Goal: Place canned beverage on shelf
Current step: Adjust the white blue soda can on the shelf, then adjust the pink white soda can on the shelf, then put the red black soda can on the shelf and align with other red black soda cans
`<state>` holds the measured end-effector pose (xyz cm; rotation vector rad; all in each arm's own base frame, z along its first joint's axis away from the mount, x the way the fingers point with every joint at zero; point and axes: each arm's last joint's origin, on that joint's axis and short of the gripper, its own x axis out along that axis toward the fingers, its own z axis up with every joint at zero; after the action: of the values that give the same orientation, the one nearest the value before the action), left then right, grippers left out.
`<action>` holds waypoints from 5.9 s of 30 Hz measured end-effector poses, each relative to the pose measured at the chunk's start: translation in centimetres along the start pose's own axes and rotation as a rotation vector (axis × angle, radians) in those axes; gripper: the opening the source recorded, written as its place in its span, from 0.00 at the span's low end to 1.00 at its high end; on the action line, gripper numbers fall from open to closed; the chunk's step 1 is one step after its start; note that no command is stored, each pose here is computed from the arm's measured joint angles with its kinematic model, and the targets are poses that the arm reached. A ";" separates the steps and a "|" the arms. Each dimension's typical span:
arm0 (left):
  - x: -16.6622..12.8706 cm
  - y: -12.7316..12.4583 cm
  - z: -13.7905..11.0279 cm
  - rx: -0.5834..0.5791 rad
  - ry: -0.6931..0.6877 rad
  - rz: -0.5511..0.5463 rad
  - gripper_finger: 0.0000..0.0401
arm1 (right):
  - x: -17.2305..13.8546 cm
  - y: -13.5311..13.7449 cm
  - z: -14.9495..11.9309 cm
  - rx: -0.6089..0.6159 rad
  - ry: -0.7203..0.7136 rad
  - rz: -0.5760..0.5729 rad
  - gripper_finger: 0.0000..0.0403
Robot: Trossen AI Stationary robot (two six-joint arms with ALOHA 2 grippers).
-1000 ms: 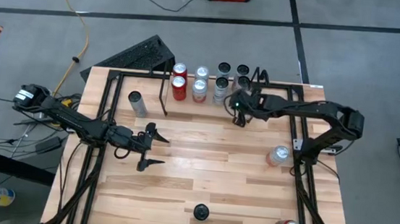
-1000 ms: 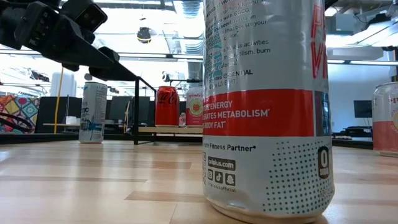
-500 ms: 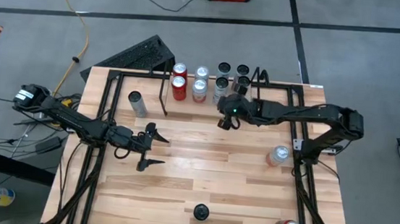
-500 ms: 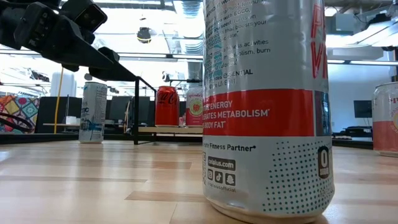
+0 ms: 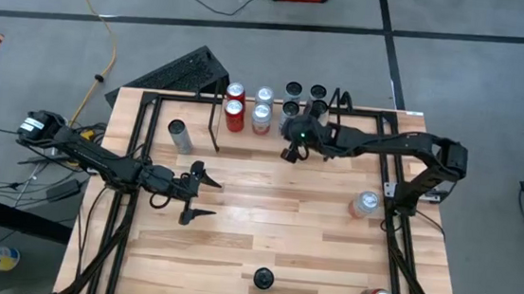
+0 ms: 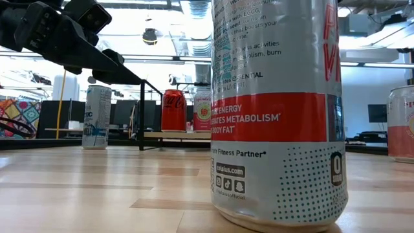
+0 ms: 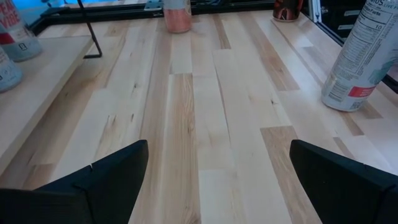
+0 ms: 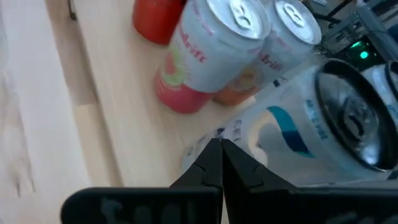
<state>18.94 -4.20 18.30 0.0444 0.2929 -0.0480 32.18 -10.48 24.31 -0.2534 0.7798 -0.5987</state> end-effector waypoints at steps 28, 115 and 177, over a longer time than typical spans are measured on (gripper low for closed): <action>0.0 0.0 0.0 0.009 0.001 -0.001 0.94 | 0.6 -1.7 -0.2 0.024 0.005 -0.059 0.05; 0.0 -0.3 0.4 -0.026 0.015 -0.039 0.94 | -3.5 6.6 8.0 -0.109 -0.033 0.079 0.05; 8.3 -3.5 8.7 -0.114 -0.060 -0.250 0.94 | -21.0 18.8 -7.5 0.132 -0.504 0.271 0.07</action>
<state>29.19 -8.50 24.08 -0.1074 0.2398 -0.2799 22.74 17.12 23.34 -0.1624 0.2776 -0.3059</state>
